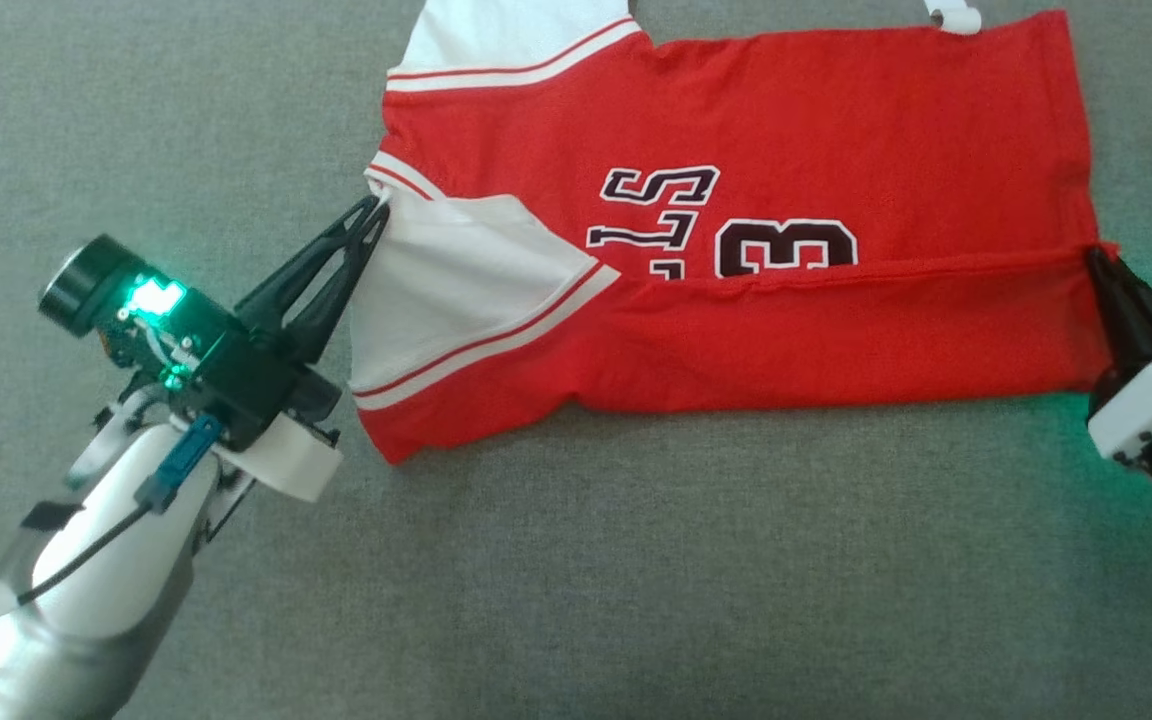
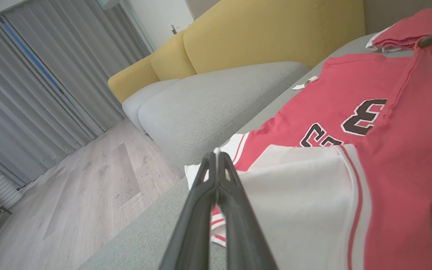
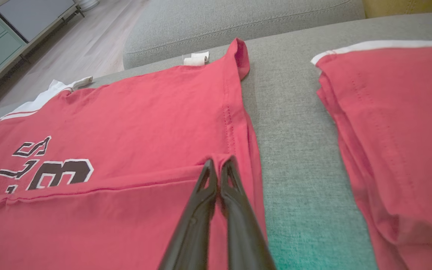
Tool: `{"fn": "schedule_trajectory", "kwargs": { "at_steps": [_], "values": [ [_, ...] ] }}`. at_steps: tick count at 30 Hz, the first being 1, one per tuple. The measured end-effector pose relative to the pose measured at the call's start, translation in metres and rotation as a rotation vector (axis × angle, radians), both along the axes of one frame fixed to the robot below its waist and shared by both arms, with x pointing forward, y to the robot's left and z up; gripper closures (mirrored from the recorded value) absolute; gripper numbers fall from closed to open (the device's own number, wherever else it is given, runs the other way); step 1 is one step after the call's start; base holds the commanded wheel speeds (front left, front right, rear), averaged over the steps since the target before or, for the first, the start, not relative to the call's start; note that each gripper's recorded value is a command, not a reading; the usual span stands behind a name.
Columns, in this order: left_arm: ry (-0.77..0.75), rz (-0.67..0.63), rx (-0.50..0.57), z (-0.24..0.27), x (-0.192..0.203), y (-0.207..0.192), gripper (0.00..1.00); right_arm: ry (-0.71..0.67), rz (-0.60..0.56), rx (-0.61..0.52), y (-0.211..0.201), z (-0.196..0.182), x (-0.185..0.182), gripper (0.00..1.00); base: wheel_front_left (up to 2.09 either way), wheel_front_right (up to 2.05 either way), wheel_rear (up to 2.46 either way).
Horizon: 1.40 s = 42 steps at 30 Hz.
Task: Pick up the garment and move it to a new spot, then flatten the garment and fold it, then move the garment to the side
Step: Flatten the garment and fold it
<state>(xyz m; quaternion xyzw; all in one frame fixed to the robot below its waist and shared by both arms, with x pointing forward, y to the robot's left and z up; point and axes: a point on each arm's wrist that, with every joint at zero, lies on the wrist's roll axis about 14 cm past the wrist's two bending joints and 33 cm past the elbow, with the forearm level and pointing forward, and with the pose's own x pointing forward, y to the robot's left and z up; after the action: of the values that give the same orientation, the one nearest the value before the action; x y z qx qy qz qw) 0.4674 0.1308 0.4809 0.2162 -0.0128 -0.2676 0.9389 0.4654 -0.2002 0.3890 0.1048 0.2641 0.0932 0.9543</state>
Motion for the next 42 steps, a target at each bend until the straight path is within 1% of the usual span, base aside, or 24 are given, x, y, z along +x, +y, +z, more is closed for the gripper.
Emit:
{"fn": "schedule_trajectory", "kwargs": {
  "at_steps": [2, 3, 4, 5, 7, 9, 11, 13, 15, 19, 23, 27, 32, 35, 36, 37, 38, 39, 41, 42],
  "values": [
    [0.006, -0.002, 0.008, -0.004, 0.003, -0.001, 1.0, 0.005, 0.0, -0.001, 0.0, -0.003, 0.003, 0.65, 0.0, 0.0, 0.0],
    [0.013, 0.0, 0.009, -0.007, 0.004, -0.002, 0.82, 0.005, -0.001, -0.005, -0.001, -0.004, 0.004, 0.38, 0.0, 0.0, 0.0],
    [0.022, 0.005, 0.009, -0.011, 0.005, -0.001, 0.27, 0.001, -0.004, -0.009, -0.001, -0.004, 0.005, 0.0, 0.0, 0.0, 0.0],
    [0.031, 0.01, 0.009, -0.014, 0.005, -0.001, 0.0, -0.01, -0.008, -0.015, -0.003, -0.003, 0.006, 0.0, 0.0, 0.0, 0.0],
    [0.036, 0.036, -0.02, -0.013, 0.007, 0.001, 0.0, -0.032, -0.014, -0.019, -0.005, 0.001, 0.008, 0.0, 0.0, 0.0, 0.0],
    [0.028, 0.095, -0.087, -0.005, 0.01, 0.005, 0.0, -0.07, -0.018, -0.025, -0.006, 0.008, 0.008, 0.0, 0.0, 0.0, 0.0],
    [0.043, 0.152, -0.164, -0.004, 0.004, 0.008, 0.0, -0.124, -0.025, -0.049, -0.01, 0.019, 0.009, 0.0, 0.0, 0.0, 0.0],
    [0.105, 0.204, -0.232, -0.019, -0.015, 0.009, 0.0, -0.191, -0.047, -0.062, -0.016, 0.033, 0.007, 0.0, 0.0, 0.0, 0.0],
    [0.185, 0.266, -0.293, -0.04, -0.041, 0.009, 0.0, -0.235, -0.088, -0.034, -0.017, 0.042, -0.001, 0.0, 0.0, 0.0, 0.0],
    [0.302, 0.351, -0.385, -0.067, -0.082, 0.007, 0.0, -0.221, -0.102, 0.002, -0.002, 0.035, -0.031, 0.0, 0.0, 0.0, 0.0],
    [0.355, 0.406, -0.477, -0.073, -0.096, 0.002, 0.0, -0.231, -0.116, 0.02, 0.004, 0.04, -0.046, 0.0, 0.0, 0.0, 0.0],
    [0.406, 0.421, -0.491, -0.083, -0.102, 0.0, 0.0, -0.232, -0.126, 0.021, 0.005, 0.04, -0.052, 0.0, 0.0, 0.0, 0.0],
    [0.528, 0.425, -0.446, -0.11, -0.116, -0.005, 0.0, -0.229, -0.132, 0.027, 0.005, 0.041, -0.054, 0.0, 0.0, 0.0, 0.0],
    [0.563, 0.425, -0.43, -0.119, -0.12, -0.006, 0.0, -0.23, -0.135, 0.026, 0.004, 0.041, -0.055, 0.0, 0.0, 0.0, 0.0],
    [0.563, 0.425, -0.43, -0.119, -0.12, -0.006, 0.03, -0.23, -0.135, 0.026, 0.004, 0.041, -0.055, 0.0, 0.0, 0.0, 0.0],
    [0.573, 0.427, -0.422, -0.122, -0.118, -0.006, 0.11, -0.23, -0.135, 0.026, 0.004, 0.041, -0.054, 0.0, 0.0, 0.0, 0.0],
    [0.571, 0.428, -0.425, -0.121, -0.116, -0.006, 0.13, -0.23, -0.135, 0.024, 0.004, 0.041, -0.054, 0.0, 0.0, 0.0, 0.0],
    [0.571, 0.428, -0.425, -0.121, -0.116, -0.006, 0.24, -0.23, -0.135, 0.024, 0.004, 0.041, -0.054, 0.0, 0.0, 0.0, 0.0],
    [0.568, 0.427, -0.418, -0.121, -0.112, -0.005, 0.39, -0.226, -0.133, 0.022, 0.004, 0.04, -0.054, 0.0, 0.0, 0.0, 0.0],
    [0.561, 0.423, -0.412, -0.121, -0.11, -0.005, 0.48, -0.225, -0.133, 0.019, 0.003, 0.039, -0.054, 0.0, 0.0, 0.0, 0.0]
  ]
}}
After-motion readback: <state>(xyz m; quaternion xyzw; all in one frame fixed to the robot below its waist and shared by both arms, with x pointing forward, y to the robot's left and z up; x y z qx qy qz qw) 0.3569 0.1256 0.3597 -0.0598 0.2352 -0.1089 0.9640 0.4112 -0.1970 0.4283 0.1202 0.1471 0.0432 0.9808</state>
